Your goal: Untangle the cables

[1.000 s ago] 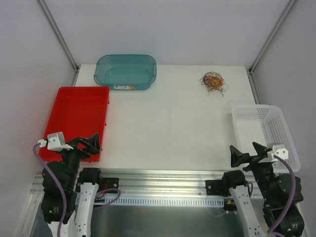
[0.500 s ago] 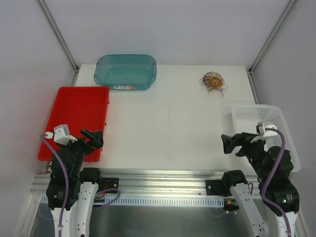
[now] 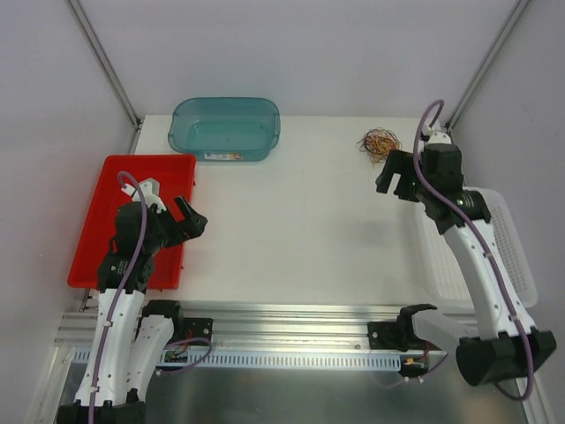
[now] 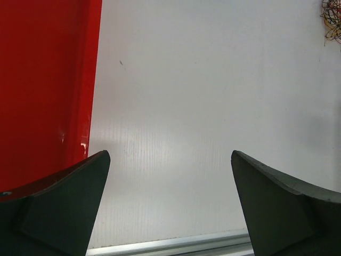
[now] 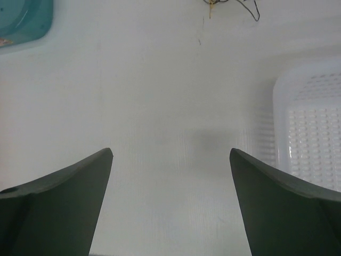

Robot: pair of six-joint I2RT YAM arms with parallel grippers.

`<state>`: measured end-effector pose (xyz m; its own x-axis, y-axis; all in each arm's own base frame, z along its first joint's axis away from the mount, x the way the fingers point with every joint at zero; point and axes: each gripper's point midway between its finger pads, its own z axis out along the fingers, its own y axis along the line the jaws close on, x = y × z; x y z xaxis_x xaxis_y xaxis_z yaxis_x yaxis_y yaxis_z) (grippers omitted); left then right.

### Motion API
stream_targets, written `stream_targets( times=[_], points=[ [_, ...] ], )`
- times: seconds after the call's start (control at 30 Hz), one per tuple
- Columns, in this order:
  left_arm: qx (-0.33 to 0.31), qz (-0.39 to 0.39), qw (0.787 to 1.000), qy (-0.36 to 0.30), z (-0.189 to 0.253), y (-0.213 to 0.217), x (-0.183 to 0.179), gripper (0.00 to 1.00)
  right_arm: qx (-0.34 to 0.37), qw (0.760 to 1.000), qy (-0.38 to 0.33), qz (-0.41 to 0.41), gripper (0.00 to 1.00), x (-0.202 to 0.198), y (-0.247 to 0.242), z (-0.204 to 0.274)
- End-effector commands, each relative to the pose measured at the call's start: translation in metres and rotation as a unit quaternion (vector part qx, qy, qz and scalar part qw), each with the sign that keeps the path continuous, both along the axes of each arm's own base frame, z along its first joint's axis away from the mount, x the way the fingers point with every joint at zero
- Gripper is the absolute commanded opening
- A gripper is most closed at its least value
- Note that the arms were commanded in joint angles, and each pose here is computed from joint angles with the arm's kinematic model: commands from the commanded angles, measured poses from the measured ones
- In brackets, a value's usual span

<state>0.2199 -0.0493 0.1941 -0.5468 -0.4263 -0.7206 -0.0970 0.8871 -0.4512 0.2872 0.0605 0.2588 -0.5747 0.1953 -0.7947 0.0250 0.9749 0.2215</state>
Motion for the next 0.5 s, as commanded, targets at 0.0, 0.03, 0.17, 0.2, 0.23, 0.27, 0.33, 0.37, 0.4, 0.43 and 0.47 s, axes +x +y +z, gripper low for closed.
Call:
stream_targets(
  times=[0.0,0.03,0.17,0.2,0.23,0.27,0.33,0.37,0.4,0.43,0.47],
  points=[
    [0.008,-0.048,0.998,-0.042,0.000,-0.009,0.016,0.99,0.008,0.998,-0.027,-0.061,0.97,0.059,-0.011,0.015],
    [0.011,-0.052,0.998,-0.041,-0.004,-0.010,0.017,0.99,0.015,0.997,-0.031,-0.067,0.97,0.074,-0.012,0.016],
    [0.014,-0.051,0.998,-0.019,-0.033,-0.008,0.015,0.99,0.040,0.994,-0.016,-0.100,0.97,0.141,-0.020,-0.004],
    [0.011,-0.048,0.999,-0.019,-0.035,-0.008,0.015,0.99,0.034,0.993,0.001,-0.111,0.97,0.158,-0.024,-0.026],
    [0.006,-0.055,0.998,-0.016,-0.036,-0.011,0.014,0.99,0.036,0.993,-0.019,-0.111,0.97,0.175,-0.024,-0.024],
    [0.006,-0.061,0.998,-0.018,-0.036,-0.013,0.014,0.99,0.038,0.993,-0.028,-0.111,0.97,0.188,-0.025,-0.024],
    [0.006,-0.061,0.998,-0.015,-0.037,-0.013,0.014,0.99,0.044,0.991,-0.025,-0.121,0.97,0.217,-0.028,-0.048],
    [0.007,-0.062,0.998,-0.015,-0.037,-0.012,0.015,0.99,0.048,0.992,-0.023,-0.118,0.97,0.226,-0.027,-0.058],
    [0.009,-0.063,0.998,-0.011,-0.039,-0.012,0.015,0.99,0.050,0.991,-0.016,-0.119,0.97,0.241,-0.028,-0.074],
    [0.011,-0.061,0.998,-0.008,-0.040,-0.011,0.016,0.99,0.052,0.991,-0.019,-0.118,0.97,0.253,-0.028,-0.080],
    [0.013,-0.061,0.998,-0.006,-0.041,-0.011,0.016,0.99,0.052,0.992,-0.014,-0.114,0.97,0.260,-0.028,-0.088]
  ],
)
